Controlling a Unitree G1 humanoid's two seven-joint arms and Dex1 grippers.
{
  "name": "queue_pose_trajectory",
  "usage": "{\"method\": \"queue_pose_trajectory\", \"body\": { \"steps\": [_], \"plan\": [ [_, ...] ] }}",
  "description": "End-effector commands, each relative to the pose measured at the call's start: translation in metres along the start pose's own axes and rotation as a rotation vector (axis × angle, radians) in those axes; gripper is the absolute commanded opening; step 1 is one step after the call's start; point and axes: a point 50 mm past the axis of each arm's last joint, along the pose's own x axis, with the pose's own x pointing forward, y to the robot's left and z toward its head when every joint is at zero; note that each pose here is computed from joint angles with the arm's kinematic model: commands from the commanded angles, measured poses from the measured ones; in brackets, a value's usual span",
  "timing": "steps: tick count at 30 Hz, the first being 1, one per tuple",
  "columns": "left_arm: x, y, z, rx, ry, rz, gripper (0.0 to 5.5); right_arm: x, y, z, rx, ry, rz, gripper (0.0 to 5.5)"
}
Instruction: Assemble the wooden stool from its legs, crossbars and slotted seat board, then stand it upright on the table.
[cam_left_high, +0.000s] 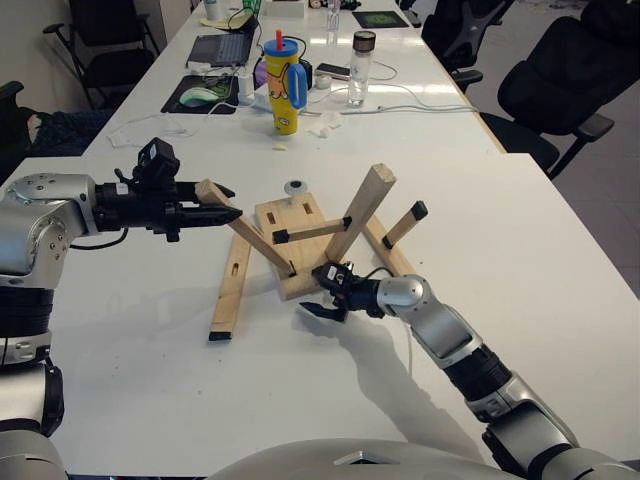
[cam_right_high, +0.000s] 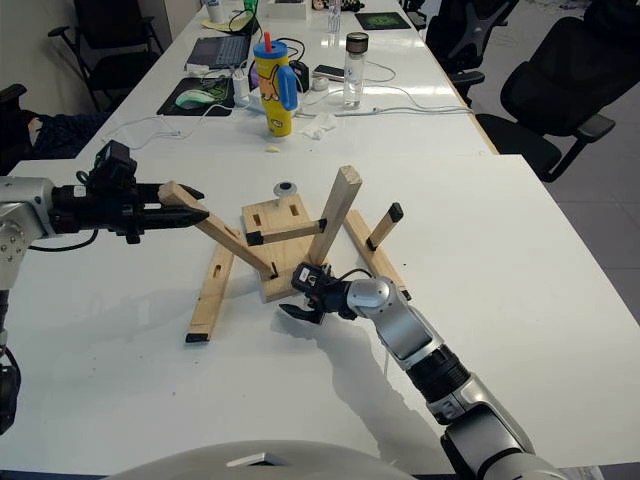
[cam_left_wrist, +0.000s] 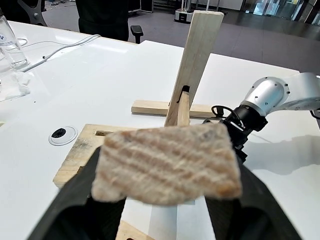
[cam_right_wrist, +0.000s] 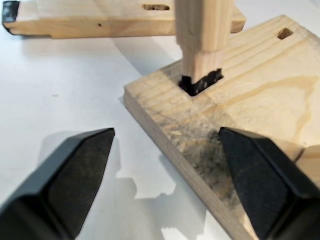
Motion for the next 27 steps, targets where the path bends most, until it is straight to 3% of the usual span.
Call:
{"method": "queue_pose_trajectory", "body": {
  "steps": [1, 10, 19, 27],
  "plan": [
    [-0.003, 0.006, 0.002, 0.044, 0.100, 0.039, 2.02, 0.001, 0.018, -0.042, 0.144, 0.193, 0.068, 3.87],
    [0.036, -0.012, 0.013, 0.078, 0.108, -0.116, 2.01, 0.004, 0.022, -0.048, 0.288, 0.224, 0.073, 3.87],
    [0.066, -0.031, -0.026, -0.034, 0.130, -0.139, 2.01, 0.007, 0.027, -0.052, 0.321, 0.243, 0.113, 3.87],
    [0.084, -0.016, -0.052, -0.054, 0.132, -0.043, 2.01, 0.010, 0.029, -0.061, 0.337, 0.258, 0.125, 3.87]
  ]
}}
